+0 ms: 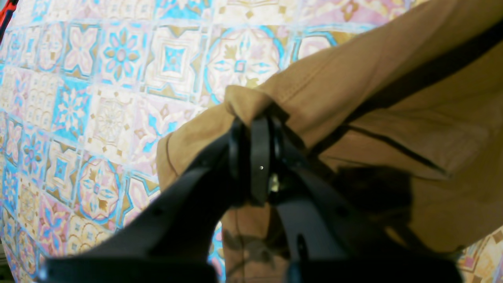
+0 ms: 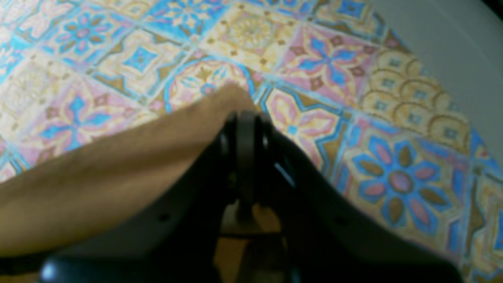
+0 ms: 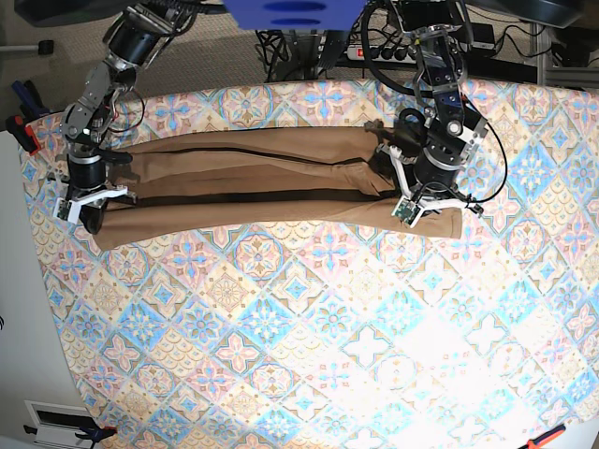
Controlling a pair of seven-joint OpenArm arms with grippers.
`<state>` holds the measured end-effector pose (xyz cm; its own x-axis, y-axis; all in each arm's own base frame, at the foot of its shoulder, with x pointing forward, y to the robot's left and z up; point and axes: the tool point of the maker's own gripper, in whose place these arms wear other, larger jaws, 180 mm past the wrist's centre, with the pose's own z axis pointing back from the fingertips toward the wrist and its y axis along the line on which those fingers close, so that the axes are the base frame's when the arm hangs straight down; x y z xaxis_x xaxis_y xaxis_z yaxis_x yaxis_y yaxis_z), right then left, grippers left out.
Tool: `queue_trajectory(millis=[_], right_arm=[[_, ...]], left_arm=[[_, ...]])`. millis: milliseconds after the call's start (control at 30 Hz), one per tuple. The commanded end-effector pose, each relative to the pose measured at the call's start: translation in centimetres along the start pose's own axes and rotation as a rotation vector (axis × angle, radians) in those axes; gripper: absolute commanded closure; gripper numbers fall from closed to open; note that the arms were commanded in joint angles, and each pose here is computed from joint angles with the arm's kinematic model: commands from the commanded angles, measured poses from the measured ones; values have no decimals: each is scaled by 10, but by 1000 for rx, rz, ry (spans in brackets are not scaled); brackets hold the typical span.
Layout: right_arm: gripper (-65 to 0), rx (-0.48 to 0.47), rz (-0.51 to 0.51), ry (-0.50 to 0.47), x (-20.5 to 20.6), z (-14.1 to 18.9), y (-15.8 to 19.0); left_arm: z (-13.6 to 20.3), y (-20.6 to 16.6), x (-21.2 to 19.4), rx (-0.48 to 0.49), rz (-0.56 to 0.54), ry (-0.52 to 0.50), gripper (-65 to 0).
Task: Layout the t-shirt on the table in an organized manner, then fold the t-shirt properly
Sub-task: 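Fold the hem with both grippers over toward the collar edge, then release the right gripper and regrasp the folded shirt end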
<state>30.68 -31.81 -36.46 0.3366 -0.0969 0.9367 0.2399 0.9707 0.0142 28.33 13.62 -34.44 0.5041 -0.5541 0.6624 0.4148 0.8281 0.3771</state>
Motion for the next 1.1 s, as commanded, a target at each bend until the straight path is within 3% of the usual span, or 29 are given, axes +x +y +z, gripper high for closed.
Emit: queue_trajectory(millis=[0,1067], right_arm=[[0,-4,2,-56,15,2,-3],[0,-12,11,6,-14,36,3]], left_arm=[[3,7,9,24,0,-33,0],[15,-21,-34,-36,8,68,0]])
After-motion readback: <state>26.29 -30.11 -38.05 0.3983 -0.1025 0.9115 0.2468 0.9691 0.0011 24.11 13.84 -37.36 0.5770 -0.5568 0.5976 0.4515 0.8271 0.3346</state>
